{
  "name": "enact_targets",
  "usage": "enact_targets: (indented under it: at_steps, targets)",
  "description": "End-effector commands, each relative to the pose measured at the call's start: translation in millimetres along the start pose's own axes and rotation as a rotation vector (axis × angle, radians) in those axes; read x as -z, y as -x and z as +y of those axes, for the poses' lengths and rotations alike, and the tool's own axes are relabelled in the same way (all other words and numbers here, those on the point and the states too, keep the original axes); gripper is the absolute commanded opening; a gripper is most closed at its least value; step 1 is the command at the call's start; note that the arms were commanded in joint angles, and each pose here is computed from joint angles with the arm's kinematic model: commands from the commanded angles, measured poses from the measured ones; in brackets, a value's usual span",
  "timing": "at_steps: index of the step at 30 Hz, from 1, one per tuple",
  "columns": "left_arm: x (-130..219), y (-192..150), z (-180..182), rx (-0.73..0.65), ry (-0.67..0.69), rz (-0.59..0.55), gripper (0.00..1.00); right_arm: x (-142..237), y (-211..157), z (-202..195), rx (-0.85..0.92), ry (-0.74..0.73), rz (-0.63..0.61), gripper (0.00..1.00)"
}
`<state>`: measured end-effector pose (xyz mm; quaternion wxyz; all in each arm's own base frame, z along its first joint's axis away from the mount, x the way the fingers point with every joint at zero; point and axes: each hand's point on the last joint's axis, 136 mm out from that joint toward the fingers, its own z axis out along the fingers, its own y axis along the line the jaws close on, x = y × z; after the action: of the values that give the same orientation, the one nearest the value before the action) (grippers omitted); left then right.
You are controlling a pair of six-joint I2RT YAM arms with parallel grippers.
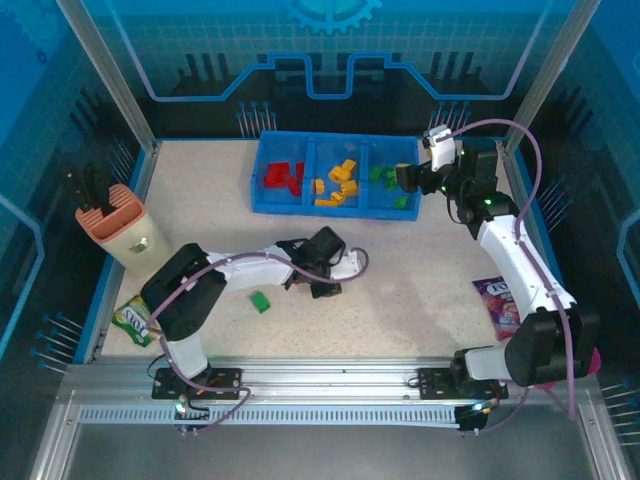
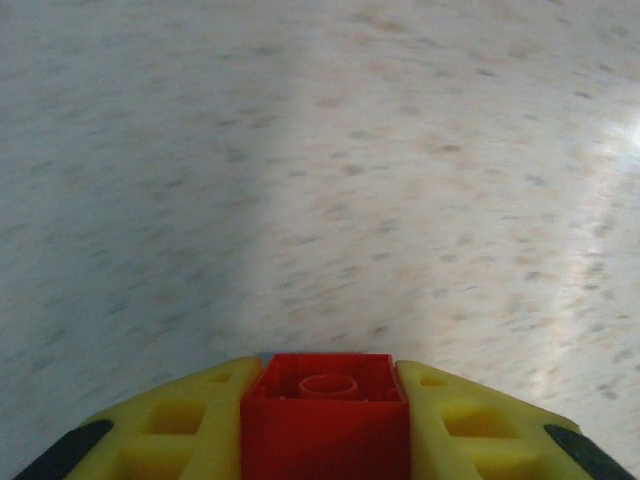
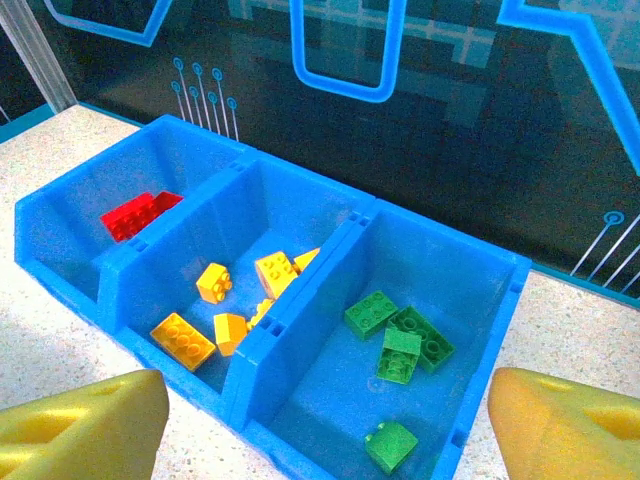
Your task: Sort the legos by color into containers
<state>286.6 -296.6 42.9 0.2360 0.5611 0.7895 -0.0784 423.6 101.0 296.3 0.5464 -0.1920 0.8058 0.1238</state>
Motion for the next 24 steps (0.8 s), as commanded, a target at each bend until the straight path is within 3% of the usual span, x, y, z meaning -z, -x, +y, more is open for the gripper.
enact_targets:
  at_steps: [1,5,8,24]
  targets:
    - [68.4,45.9,78.1,0.183,0.194,-0.190,0.25,-4.4,-6.1,-2.6,-0.023,0.016,0.007,0.85]
    - [111.1,55.8,152.5,0.310,0.375,-0.255,0.23,-7.6,-11.6,-0.7,-0.028,0.029,0.022,0.85]
    - [121.9,51.7,196.4,0.363,0.485,-0.248,0.22,-10.1,-13.8,-1.0,-0.035,0.032,0.035,0.85]
    - [77.1,-2.9,336.1,0.672,0.586,-0.190,0.21,-19.9,-24.0,-0.6,-0.054,0.058,0.107,0.87]
